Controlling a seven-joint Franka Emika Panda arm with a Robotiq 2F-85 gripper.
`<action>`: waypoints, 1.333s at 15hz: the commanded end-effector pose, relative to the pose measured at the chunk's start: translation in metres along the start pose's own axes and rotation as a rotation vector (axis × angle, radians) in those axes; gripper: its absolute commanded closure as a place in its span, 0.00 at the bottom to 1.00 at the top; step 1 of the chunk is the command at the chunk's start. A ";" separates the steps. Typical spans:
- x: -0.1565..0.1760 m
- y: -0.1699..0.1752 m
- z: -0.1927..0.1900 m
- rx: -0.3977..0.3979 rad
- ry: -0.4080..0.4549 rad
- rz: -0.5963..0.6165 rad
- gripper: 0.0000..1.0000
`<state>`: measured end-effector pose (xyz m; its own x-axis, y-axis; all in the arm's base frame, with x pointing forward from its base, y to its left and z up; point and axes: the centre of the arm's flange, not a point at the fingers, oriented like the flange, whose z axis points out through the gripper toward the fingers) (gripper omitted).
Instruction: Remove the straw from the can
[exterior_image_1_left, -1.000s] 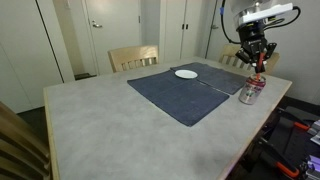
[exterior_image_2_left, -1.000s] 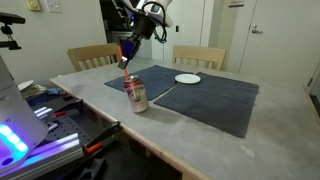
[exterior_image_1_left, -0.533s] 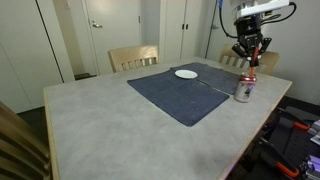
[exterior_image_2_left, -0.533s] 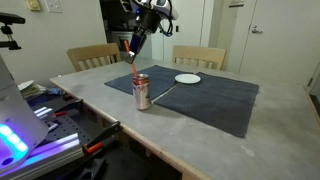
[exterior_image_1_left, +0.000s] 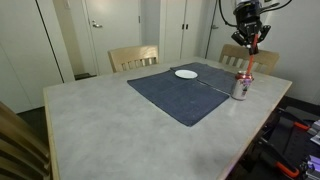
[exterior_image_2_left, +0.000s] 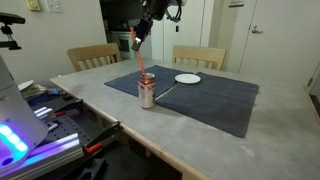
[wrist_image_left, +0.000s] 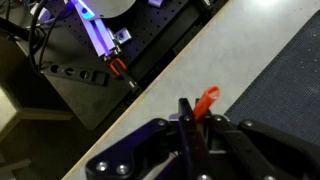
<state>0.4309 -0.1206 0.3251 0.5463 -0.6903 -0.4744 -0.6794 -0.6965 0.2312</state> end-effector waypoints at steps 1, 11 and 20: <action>-0.007 0.007 -0.033 -0.013 -0.020 -0.037 0.98; -0.057 0.000 -0.086 -0.023 -0.001 -0.125 0.98; -0.087 -0.096 -0.072 -0.037 0.204 -0.312 0.98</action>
<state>0.4650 -0.0331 0.4256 0.7498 -0.5176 -0.4121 -0.5049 -0.8502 0.1492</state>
